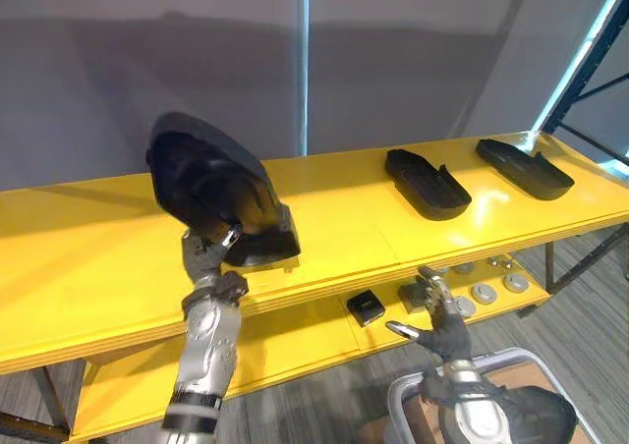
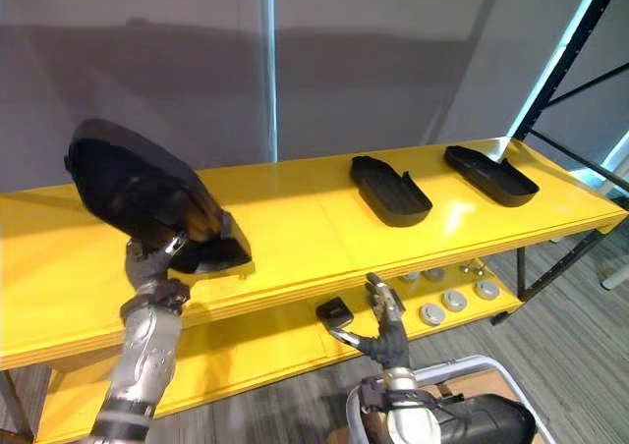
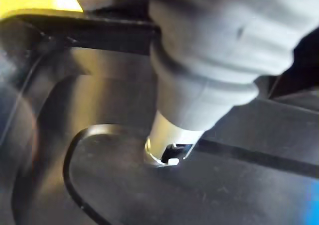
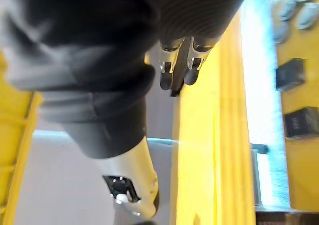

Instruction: Walk over and take plastic housings, then place them on the shelf

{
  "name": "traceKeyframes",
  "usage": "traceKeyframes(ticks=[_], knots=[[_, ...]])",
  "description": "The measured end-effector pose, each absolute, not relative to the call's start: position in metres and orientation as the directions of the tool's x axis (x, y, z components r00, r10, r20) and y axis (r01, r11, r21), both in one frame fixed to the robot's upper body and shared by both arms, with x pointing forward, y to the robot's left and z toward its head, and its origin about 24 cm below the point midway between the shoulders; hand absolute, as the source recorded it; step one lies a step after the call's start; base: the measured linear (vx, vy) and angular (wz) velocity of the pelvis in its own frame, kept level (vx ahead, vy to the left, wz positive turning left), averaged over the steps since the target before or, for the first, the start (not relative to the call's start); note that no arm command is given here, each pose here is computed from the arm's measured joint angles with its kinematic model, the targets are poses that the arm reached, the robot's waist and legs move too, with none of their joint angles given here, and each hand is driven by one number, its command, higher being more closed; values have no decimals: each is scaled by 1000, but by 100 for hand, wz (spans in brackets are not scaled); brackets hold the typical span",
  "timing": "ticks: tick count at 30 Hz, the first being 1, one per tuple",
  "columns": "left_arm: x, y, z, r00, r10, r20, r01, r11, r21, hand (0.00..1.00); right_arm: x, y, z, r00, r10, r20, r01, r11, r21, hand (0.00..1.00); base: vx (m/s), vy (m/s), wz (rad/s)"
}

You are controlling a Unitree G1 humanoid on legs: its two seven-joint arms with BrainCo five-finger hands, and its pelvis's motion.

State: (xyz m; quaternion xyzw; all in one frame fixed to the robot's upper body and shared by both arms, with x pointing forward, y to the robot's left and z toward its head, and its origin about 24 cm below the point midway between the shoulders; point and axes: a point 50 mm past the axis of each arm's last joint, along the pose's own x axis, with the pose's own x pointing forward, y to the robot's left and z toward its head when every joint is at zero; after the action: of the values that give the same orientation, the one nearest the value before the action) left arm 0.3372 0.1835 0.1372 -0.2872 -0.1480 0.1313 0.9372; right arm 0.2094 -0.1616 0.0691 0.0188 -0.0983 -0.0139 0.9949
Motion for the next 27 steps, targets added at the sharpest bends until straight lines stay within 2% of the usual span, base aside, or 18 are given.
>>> traceKeyframes(ticks=[2,4,10,14,23,24,27], knots=[[351,176,145,939,295,175,-132,782,-609,100,202,-163,65,984,-23,174,17,999,37,0,-59,31,39],[365,176,161,946,273,177,-113,785,-609,100,189,-156,58,990,54,127,-56,998,8,0,-85,43,11],[393,203,196,945,288,154,-190,869,-457,100,170,-128,43,969,245,41,-245,969,15,0,-40,34,-14],[401,206,207,953,271,133,-209,911,-355,100,165,-108,41,941,337,35,-338,940,44,0,60,42,0],[411,208,232,959,245,142,-203,944,-261,100,160,-89,41,898,439,29,-440,896,55,0,35,21,5],[411,210,230,959,252,127,-214,942,-257,0,160,-86,40,892,452,26,-452,890,53,0,0,0,0],[413,214,226,958,272,92,-242,938,-248,0,160,-81,41,879,476,31,-477,879,32,0,0,0,0]])
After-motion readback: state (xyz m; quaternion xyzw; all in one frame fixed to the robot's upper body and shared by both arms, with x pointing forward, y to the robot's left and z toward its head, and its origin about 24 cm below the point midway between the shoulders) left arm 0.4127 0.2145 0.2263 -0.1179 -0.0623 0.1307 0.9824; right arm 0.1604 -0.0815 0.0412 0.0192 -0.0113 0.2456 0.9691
